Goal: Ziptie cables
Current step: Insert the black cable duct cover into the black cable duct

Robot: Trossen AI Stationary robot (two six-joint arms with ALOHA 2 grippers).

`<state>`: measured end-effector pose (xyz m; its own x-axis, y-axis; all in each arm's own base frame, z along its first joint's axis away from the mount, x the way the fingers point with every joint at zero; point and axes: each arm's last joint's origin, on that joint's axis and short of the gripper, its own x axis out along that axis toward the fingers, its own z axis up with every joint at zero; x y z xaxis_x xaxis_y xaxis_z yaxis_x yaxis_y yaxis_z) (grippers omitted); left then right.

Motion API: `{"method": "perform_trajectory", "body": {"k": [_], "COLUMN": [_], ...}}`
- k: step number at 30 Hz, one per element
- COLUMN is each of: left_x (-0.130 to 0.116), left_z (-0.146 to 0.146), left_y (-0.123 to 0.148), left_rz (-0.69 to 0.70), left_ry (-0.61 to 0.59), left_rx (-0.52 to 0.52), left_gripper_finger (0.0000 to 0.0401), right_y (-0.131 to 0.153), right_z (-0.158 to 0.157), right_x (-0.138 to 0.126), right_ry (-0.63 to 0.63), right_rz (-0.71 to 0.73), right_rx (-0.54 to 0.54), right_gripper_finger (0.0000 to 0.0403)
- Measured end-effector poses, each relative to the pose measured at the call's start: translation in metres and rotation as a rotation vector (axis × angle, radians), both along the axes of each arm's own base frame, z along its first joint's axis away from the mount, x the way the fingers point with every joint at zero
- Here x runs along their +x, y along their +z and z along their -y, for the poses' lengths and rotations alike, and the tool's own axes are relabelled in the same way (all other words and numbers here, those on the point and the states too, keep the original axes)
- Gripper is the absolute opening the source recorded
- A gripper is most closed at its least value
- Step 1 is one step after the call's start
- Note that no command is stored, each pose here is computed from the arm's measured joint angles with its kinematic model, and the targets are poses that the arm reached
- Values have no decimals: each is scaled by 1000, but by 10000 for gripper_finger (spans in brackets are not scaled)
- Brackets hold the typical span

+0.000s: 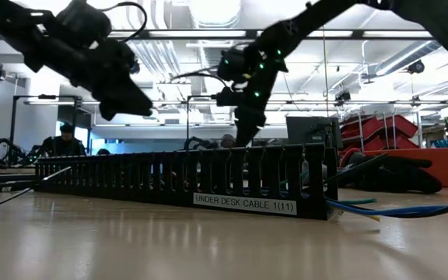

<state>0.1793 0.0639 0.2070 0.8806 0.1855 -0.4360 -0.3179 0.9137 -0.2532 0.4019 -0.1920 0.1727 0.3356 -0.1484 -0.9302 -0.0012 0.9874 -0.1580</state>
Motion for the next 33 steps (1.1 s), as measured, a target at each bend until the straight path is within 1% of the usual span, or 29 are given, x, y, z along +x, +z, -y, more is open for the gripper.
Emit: {"method": "perform_trajectory", "body": {"k": [3,6,12,16,19,21,25,29,33], "left_x": [4,6,14,20,22,23,23,24,22], "left_z": [-6,-8,-13,-16,-17,-17,-17,-18,-17], "left_y": [-1,-5,-7,-1,2,5,10,11,8], "left_rz": [10,-17,-44,-35,-29,-22,-17,-16,-55], "left_ry": [18,27,33,35,33,30,30,29,14], "left_rx": [8,-2,-12,-9,-2,5,9,11,27], "left_gripper_finger": [128,116,99,99,101,100,99,98,98], "right_y": [-16,-33,-54,-60,-64,-63,-63,-64,-64], "right_z": [19,29,32,31,31,32,35,36,36], "right_x": [-4,-2,2,3,4,3,3,3,3], "right_ry": [78,113,150,171,168,162,136,132,77], "right_rz": [-7,-6,-34,-22,-25,-25,-16,-16,-19], "right_rx": [1,18,51,100,107,110,114,104,112], "right_gripper_finger": [239,222,198,180,157,135,76,66,64]}}
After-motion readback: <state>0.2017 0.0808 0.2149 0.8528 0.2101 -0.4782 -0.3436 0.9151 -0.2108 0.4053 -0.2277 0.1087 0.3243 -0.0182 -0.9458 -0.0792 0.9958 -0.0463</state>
